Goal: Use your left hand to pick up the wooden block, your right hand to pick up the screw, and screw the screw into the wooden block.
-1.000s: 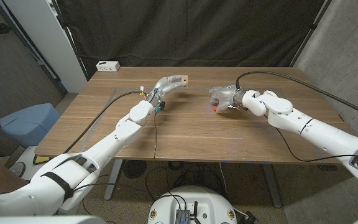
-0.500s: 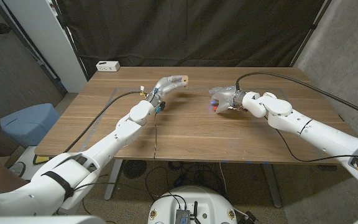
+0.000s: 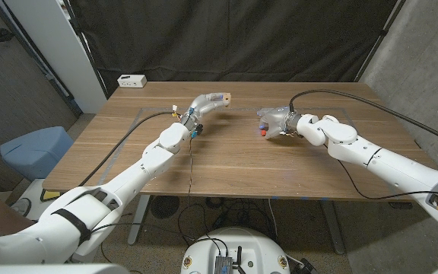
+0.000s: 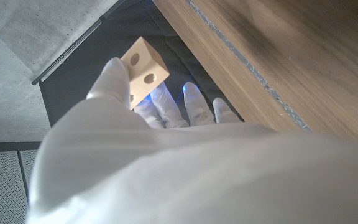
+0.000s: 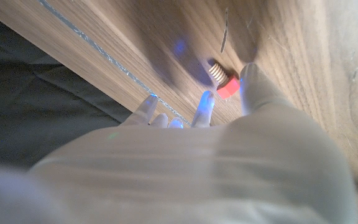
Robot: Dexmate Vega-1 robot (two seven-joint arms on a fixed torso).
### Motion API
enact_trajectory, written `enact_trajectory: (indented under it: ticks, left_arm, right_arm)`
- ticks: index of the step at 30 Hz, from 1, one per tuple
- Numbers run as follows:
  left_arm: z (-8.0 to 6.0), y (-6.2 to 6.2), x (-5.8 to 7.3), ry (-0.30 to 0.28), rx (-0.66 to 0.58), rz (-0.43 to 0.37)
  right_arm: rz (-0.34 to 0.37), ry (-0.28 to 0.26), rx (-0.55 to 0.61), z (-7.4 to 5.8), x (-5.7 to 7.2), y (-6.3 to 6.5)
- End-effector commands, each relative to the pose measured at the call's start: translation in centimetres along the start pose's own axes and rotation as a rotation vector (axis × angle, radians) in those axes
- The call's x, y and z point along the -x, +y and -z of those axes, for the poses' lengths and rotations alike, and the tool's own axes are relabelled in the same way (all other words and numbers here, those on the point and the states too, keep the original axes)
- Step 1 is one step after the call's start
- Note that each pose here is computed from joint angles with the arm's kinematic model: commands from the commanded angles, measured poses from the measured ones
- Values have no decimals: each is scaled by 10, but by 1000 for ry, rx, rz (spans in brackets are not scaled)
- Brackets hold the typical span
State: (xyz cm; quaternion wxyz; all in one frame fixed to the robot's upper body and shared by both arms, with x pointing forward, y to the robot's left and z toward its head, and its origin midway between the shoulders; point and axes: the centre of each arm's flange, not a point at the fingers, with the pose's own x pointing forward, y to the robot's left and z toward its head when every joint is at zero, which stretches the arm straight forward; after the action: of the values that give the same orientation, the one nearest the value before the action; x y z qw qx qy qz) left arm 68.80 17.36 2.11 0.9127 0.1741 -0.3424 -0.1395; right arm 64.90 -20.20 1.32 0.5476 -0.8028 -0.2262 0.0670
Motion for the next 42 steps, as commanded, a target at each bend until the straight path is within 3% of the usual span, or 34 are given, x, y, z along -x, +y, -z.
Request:
enact_trajectory:
  ticks: [1, 27, 42]
  left_arm:
    - [1, -2, 2, 6, 4, -2]
    - [-1, -4, 6, 6, -5, -3]
    - [1, -3, 7, 13, -2, -8]
  right_arm:
    - [10, 4, -3, -1, -1, 6]
    - [36, 0, 4, -6, -7, 2]
    - [33, -3, 10, -3, 0, 7]
